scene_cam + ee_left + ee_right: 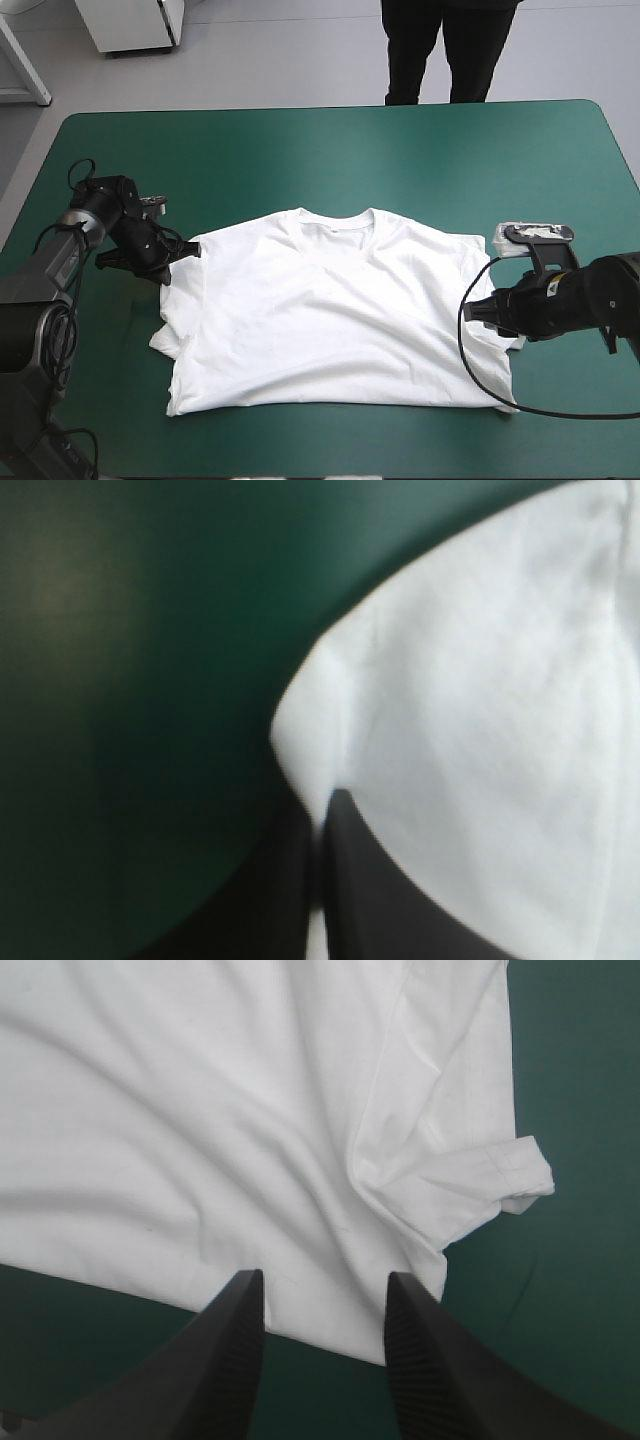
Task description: Fold the cloth
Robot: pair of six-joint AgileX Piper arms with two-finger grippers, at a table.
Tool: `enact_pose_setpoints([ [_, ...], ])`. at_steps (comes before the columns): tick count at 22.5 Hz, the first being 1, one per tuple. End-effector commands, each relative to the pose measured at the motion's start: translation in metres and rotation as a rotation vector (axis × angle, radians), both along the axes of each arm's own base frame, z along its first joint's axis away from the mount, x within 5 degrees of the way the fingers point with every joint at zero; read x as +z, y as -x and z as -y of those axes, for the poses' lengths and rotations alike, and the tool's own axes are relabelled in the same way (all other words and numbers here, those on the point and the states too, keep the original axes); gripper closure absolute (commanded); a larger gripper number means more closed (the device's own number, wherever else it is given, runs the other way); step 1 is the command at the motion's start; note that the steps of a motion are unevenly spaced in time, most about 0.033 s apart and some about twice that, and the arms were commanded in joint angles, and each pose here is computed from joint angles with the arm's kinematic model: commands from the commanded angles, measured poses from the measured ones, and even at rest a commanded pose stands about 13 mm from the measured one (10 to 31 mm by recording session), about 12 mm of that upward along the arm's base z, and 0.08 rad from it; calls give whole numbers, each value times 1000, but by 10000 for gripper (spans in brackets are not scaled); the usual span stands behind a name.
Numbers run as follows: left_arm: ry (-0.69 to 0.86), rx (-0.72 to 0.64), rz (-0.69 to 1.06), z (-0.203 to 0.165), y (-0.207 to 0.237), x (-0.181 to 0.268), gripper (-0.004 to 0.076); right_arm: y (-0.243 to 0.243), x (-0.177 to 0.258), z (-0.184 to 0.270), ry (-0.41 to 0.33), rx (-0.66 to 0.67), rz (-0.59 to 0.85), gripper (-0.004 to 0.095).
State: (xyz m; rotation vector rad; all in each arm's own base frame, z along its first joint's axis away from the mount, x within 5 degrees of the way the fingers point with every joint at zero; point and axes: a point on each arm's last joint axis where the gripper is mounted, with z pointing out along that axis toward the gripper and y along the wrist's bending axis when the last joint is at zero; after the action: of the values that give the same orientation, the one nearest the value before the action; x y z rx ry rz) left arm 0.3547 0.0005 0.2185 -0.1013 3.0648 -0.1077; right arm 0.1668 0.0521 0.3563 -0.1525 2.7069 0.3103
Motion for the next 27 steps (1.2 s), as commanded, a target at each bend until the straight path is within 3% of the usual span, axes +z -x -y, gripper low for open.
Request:
enact_pose_setpoints([
  [1, -14, -14, 117, 3, 10, 42, 746, 4, 12, 0, -19, 1, 43, 534],
  [6, 6, -117, 209, 39, 27, 74, 746, 4, 12, 0, -19, 1, 43, 536],
  [10, 165, -192, 259, 94, 32, 79, 746, 4, 12, -2, -40, 5, 38, 536],
  [14, 212, -220, 289, 126, 36, 79, 746, 4, 13, -2, -42, 5, 38, 561],
  [27, 223, -240, 167, 138, 16, 30, 732, 4, 14, -2, -43, 5, 42, 561],
])
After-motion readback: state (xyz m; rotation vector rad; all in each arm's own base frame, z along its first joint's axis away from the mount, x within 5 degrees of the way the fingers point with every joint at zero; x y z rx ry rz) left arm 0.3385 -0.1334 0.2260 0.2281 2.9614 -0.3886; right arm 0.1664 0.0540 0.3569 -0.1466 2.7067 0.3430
